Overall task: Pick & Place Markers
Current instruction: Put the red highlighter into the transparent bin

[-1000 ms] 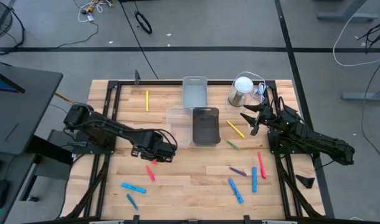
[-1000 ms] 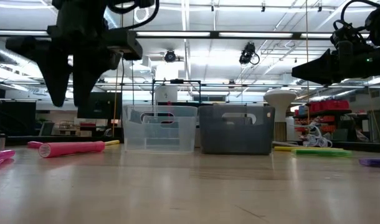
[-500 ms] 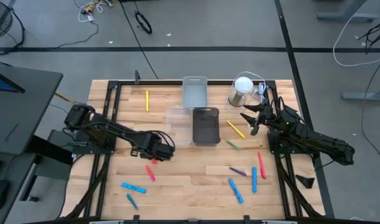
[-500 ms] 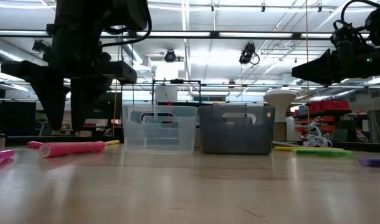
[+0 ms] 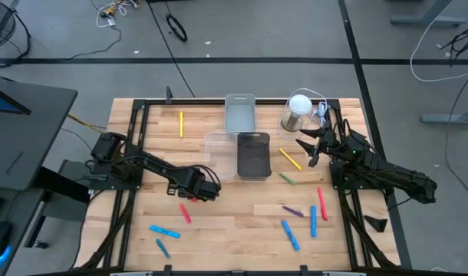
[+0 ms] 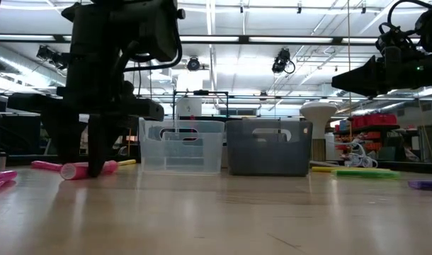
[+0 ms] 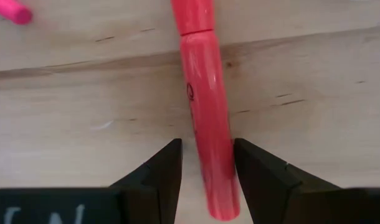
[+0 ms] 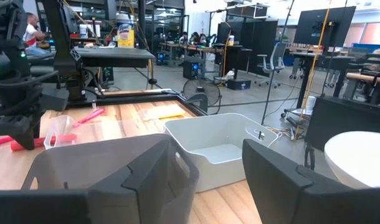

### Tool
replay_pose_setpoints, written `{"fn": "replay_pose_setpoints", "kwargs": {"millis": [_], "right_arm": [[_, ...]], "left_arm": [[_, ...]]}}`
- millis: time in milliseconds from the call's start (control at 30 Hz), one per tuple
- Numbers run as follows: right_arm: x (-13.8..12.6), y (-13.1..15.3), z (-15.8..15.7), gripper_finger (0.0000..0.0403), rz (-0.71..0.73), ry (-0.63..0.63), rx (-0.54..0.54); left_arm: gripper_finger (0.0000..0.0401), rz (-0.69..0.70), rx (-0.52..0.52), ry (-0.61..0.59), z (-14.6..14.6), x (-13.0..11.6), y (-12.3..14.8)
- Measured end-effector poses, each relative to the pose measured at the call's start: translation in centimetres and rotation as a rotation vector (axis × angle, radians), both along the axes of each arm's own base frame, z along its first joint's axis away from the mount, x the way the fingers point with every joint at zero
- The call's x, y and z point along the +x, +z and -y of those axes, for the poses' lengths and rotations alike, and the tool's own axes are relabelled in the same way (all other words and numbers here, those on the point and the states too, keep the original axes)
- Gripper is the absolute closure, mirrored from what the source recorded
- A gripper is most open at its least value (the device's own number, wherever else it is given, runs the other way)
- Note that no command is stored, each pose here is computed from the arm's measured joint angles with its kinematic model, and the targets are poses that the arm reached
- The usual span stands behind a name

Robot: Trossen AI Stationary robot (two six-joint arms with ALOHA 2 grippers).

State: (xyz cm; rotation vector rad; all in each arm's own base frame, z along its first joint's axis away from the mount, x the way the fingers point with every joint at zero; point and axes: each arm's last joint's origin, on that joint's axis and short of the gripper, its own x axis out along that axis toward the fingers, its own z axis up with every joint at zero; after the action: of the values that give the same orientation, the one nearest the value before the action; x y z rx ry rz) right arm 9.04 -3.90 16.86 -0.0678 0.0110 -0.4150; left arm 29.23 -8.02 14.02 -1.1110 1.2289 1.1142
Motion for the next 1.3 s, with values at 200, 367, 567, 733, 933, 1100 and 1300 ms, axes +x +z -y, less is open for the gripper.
{"fn": "replay_pose_setpoints", "kwargs": {"millis": [200,367,567,733,933,1100,1300], "right_arm": [[0.0,0.0,0.0,0.0195,0.000,0.000,0.000],[0.0,0.0,0.0,0.0195,0.000,0.000,0.000],[0.0,0.0,0.0,0.0195,0.000,0.000,0.000],[0.0,0.0,0.0,0.0195,0.000,0.000,0.000],[0.0,0.0,0.0,0.0195,0.000,0.000,0.000],[0.0,0.0,0.0,0.0195,-0.001,0.000,0.000],[0.0,0.0,0.0,0.0195,0.000,0.000,0.000]], "left_arm": [[0.0248,-0.005,-0.003,-0.002,0.1,0.1,-0.3],[0.0283,0.011,-0.009,-0.003,0.2,0.3,-0.3],[0.0330,0.020,-0.011,-0.009,0.4,0.3,-0.3],[0.0330,0.019,-0.028,-0.005,0.5,0.2,-0.2],[0.0330,0.008,-0.040,0.031,1.5,-1.0,1.2],[0.0330,0.006,-0.011,0.039,2.3,-2.5,2.9],[0.0330,0.064,-0.038,0.038,3.4,-3.6,4.8]]}}
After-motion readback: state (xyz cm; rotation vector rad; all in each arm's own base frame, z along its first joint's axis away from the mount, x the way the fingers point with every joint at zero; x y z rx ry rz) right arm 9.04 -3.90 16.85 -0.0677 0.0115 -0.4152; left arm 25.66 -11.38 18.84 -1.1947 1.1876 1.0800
